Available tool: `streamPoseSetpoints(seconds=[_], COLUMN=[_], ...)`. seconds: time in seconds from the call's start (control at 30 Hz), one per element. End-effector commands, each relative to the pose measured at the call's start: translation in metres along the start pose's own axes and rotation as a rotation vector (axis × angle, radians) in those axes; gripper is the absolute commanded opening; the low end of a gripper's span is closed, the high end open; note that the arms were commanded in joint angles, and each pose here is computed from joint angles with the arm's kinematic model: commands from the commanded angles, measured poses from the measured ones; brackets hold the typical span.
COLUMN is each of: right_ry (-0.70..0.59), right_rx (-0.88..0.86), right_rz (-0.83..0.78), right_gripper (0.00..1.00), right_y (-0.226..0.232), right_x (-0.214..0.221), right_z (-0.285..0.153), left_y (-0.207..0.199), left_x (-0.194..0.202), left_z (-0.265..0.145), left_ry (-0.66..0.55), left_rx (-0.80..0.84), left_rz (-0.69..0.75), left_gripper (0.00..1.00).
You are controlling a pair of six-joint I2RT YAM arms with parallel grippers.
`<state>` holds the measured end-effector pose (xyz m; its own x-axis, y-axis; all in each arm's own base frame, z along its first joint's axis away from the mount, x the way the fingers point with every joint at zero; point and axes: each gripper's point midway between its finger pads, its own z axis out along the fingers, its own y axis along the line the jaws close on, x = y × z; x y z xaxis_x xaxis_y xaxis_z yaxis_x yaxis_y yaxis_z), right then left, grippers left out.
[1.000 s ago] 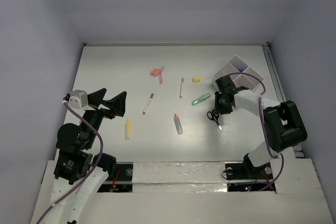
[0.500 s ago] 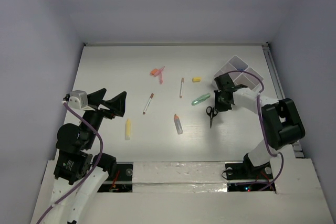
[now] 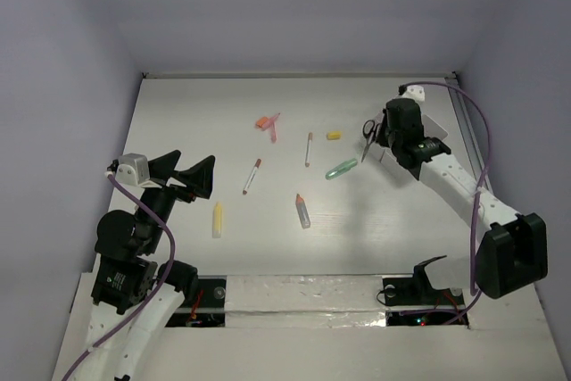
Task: Sort the stationery into containers
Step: Place the scissors in the storage box.
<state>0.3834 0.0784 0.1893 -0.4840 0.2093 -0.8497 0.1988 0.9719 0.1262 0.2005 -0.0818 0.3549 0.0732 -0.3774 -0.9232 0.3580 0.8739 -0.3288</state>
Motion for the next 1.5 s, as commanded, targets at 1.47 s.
streamPoseSetpoints(seconds=[1.47], right_ry=[-0.522], right_rx=[0.447], right_rz=[-0.081], right_gripper=[0.0], right_y=[-0.072], right_x=[-0.084], right_z=[0.079], left_y=[-0.003], left_x=[0.001], left_z=[0.009], left_ry=[0.005], left_rx=[0.013], left_rz=[0.004], left_gripper=[0.91])
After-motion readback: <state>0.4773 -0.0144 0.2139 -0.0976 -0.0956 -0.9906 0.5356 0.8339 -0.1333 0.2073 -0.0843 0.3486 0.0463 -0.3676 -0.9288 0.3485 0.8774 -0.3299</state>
